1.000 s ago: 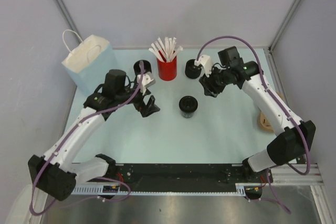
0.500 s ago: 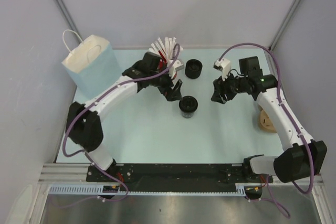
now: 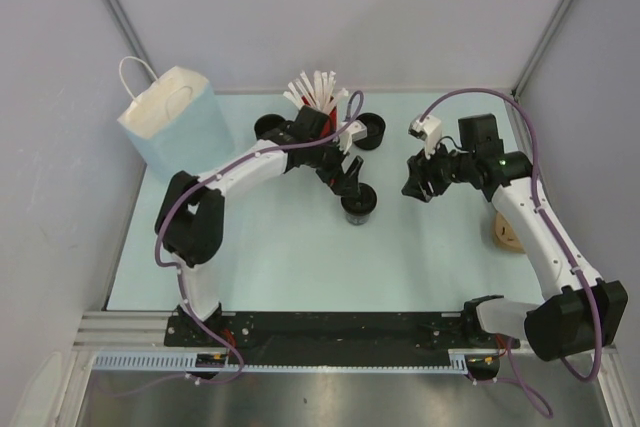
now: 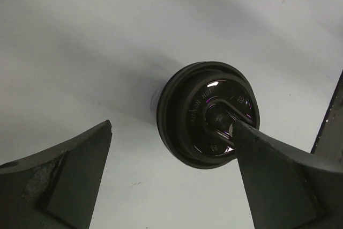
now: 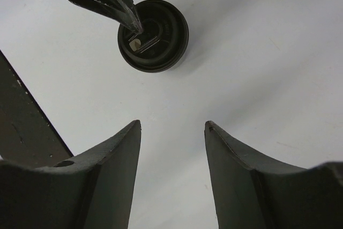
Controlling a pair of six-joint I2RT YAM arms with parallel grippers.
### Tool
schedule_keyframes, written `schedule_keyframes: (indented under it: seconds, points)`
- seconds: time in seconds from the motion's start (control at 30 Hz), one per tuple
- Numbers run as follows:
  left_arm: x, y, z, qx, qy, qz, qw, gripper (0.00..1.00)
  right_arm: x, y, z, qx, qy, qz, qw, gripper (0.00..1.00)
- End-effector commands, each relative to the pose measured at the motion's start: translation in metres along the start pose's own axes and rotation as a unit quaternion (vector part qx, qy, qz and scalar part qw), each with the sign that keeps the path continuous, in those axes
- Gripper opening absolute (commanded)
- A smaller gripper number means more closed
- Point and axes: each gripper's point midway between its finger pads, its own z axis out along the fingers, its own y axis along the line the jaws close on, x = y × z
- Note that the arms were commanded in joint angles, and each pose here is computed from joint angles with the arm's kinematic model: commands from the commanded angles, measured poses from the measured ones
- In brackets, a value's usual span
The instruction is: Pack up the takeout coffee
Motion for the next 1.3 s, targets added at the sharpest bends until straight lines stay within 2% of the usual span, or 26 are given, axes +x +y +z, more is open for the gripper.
schedule_keyframes:
  seconds: [0.0, 0.3, 0.77, 0.9, 1.03, 1.27]
  points:
    - [-0.017, -0.009, 0.004, 0.033, -0.021, -0.002, 0.999, 0.99, -0.011, 0.003, -0.007, 0.004, -0.027, -0.012, 1.000, 0.56]
    - [-0.006, -0.013, 0.010, 0.053, -0.009, -0.012, 0.998, 0.98, -0.013, 0.004, -0.010, 0.005, -0.030, -0.016, 0.999, 0.55]
    - [0.013, -0.014, 0.020, 0.073, 0.017, -0.032, 0.997, 0.79, -0.013, 0.009, -0.009, -0.006, -0.031, -0.019, 0.999, 0.54]
    - [0.018, -0.013, 0.024, 0.080, 0.022, -0.042, 0.996, 0.64, -0.013, 0.012, -0.008, -0.014, -0.031, -0.018, 0.999, 0.54]
    - [0.027, -0.010, 0.028, 0.084, 0.031, -0.051, 0.995, 0.56, -0.008, 0.015, -0.001, -0.037, -0.024, -0.005, 0.999, 0.53]
    - [0.040, -0.002, 0.029, 0.077, 0.041, -0.060, 0.994, 0.55, -0.001, 0.018, 0.025, -0.084, -0.007, 0.040, 0.996, 0.53]
